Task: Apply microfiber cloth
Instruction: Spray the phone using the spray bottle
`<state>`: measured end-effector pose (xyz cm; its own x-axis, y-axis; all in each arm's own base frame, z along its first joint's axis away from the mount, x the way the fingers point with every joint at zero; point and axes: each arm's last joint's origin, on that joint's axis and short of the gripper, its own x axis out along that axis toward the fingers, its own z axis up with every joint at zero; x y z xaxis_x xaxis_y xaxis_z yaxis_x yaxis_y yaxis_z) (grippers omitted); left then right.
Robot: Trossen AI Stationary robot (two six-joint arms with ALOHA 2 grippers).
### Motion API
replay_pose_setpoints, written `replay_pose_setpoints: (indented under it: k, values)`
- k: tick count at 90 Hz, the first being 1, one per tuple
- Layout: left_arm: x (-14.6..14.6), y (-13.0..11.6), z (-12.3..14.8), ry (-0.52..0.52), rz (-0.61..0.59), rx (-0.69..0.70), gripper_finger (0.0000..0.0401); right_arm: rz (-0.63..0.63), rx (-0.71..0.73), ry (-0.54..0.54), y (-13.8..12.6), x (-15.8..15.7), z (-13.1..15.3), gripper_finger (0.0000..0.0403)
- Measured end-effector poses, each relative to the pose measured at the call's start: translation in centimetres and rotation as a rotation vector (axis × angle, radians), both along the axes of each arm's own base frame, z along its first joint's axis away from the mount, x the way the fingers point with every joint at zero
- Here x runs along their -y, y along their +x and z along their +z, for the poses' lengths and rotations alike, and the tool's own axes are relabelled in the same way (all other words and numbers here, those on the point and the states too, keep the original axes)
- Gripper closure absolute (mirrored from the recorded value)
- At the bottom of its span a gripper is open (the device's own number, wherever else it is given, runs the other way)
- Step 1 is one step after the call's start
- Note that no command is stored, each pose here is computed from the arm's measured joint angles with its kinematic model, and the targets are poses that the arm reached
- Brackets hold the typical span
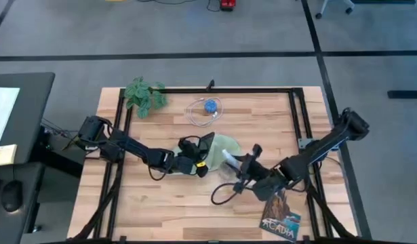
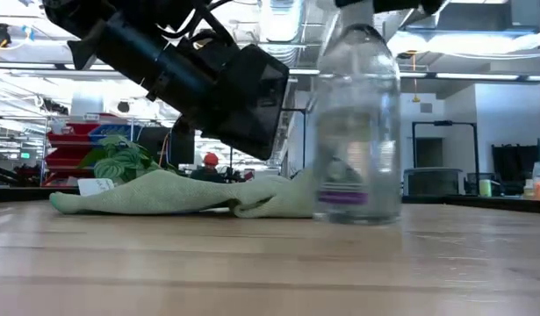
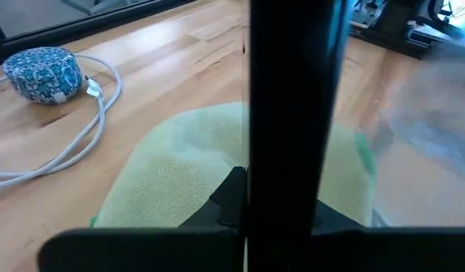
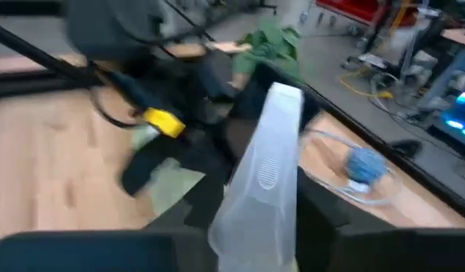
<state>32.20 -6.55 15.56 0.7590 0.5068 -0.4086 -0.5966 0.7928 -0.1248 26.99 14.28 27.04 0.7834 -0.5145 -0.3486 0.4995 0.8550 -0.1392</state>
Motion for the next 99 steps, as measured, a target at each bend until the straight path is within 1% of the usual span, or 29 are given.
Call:
replay_pose_setpoints:
  k: [15, 30, 45, 58, 73, 80, 99]
  values:
    - [0.0, 0.0, 0.0, -0.015, -0.019, -0.005, 0.0390, 0.008, -0.069, -0.018, -2.4, 0.9, 1.1, 0.0316]
    - [-0.3, -0.1, -0.4, 0.002, -0.020, -0.050, 0.0390, -0.001, -0.115, 0.028, -5.3, 2.3, 2.4, 0.0316]
    - [-1.5, 0.3, -1.1, -0.010, -0.025, -0.077, 0.0392, -0.040, -0.179, 0.079, -7.4, 3.6, 2.8, 0.0316]
    - [-2.5, 1.0, -2.4, -0.022, -0.043, -0.098, 0.0393, -0.063, -0.184, 0.098, -7.7, 3.6, 2.5, 0.0315]
    - [-2.6, 1.2, -4.4, -0.030, -0.047, -0.151, 0.0393, -0.069, -0.192, 0.074, -7.2, 3.2, 2.1, 0.0292]
    - [-2.3, 1.2, -4.5, -0.034, -0.051, -0.148, 0.0394, -0.056, -0.208, 0.056, -7.2, 3.1, 2.0, 0.0281]
    - [-1.6, 1.1, -4.3, -0.025, -0.072, -0.152, 0.0394, 0.035, -0.278, 0.031, -7.9, 3.3, 2.6, 0.0244]
